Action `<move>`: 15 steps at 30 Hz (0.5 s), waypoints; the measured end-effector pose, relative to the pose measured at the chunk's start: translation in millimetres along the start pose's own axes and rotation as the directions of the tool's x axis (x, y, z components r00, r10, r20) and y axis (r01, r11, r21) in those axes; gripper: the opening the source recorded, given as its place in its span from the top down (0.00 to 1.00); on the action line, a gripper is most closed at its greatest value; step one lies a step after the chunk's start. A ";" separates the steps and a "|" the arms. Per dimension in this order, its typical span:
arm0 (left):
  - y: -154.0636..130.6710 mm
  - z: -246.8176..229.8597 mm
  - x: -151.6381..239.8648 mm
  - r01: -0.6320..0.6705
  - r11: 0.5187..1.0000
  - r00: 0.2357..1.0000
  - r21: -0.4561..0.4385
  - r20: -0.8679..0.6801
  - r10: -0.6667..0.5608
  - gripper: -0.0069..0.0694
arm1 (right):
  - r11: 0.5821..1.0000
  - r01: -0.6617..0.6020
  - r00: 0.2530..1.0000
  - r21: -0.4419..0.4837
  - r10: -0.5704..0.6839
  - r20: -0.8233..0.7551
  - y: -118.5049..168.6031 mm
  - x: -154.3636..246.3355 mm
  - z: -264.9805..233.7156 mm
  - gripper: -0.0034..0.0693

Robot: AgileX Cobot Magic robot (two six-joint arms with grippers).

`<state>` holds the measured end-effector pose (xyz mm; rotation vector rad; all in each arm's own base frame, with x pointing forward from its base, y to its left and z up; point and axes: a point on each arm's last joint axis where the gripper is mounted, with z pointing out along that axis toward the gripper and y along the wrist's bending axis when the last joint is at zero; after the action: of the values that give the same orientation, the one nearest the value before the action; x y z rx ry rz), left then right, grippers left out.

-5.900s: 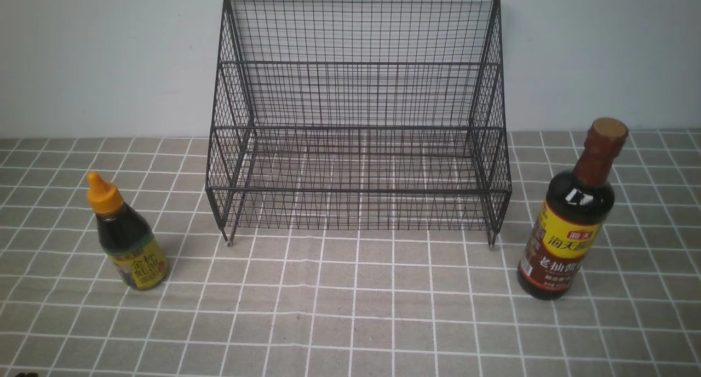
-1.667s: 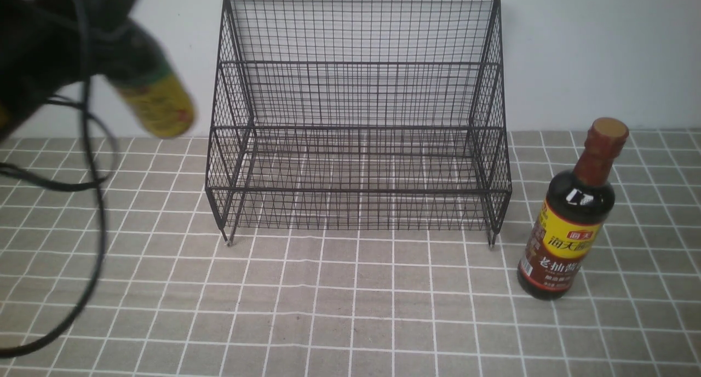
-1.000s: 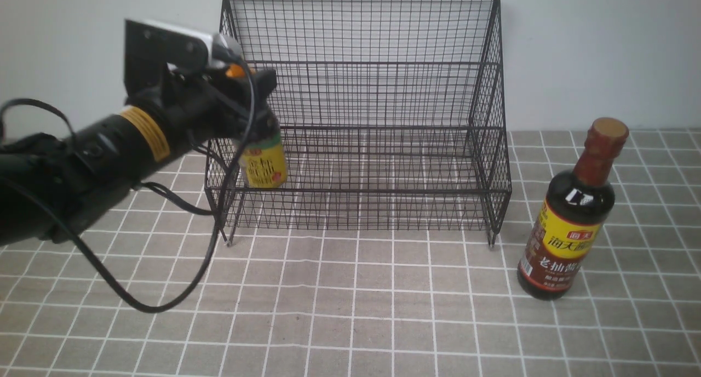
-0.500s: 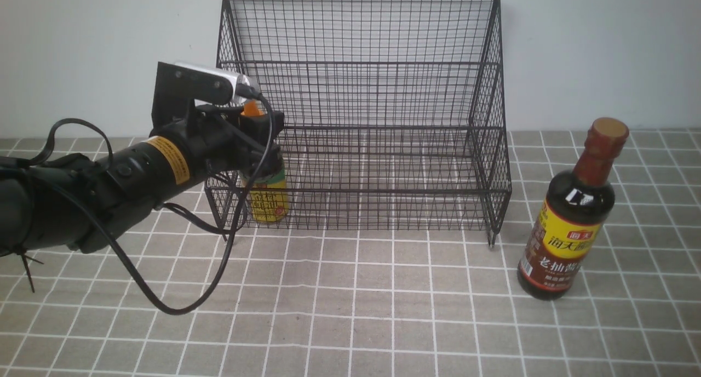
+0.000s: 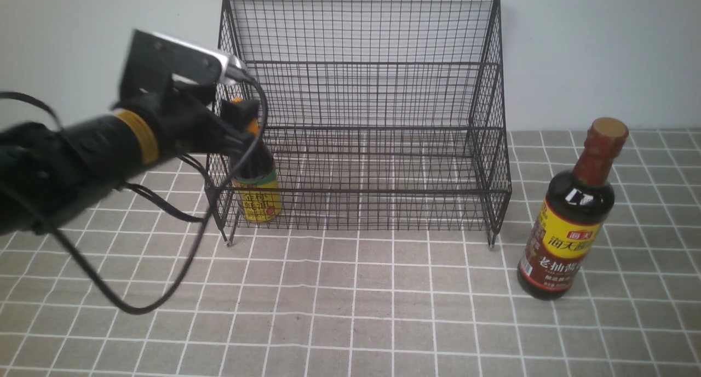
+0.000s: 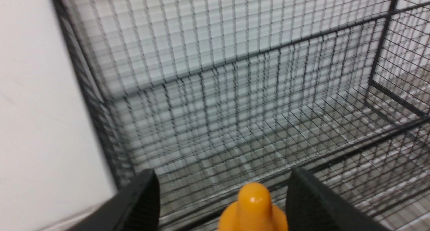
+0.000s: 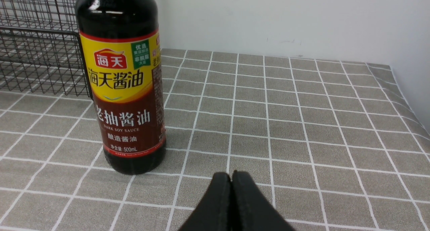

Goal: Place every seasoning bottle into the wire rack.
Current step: Use the right arm to grab the condiment bottle closest to it

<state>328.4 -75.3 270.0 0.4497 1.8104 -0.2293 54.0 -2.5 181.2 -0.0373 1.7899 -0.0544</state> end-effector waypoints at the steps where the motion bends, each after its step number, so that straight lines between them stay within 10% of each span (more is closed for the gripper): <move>1: 3.2 -11.1 -7.1 -0.016 0.999 1.000 -0.042 -0.013 0.016 0.32 | 1.000 0.000 1.000 0.000 0.000 0.000 0.0 0.0 0.0 0.97; 15: 15.0 -137.1 -41.5 0.095 0.851 0.962 -0.516 -0.173 -0.212 0.90 | 1.000 0.000 1.000 0.000 0.000 0.000 0.0 0.0 0.0 0.97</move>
<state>223.5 -17.1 349.8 -0.0488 2.0407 0.1987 54.0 -2.5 181.2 -0.0373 1.7899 -0.0544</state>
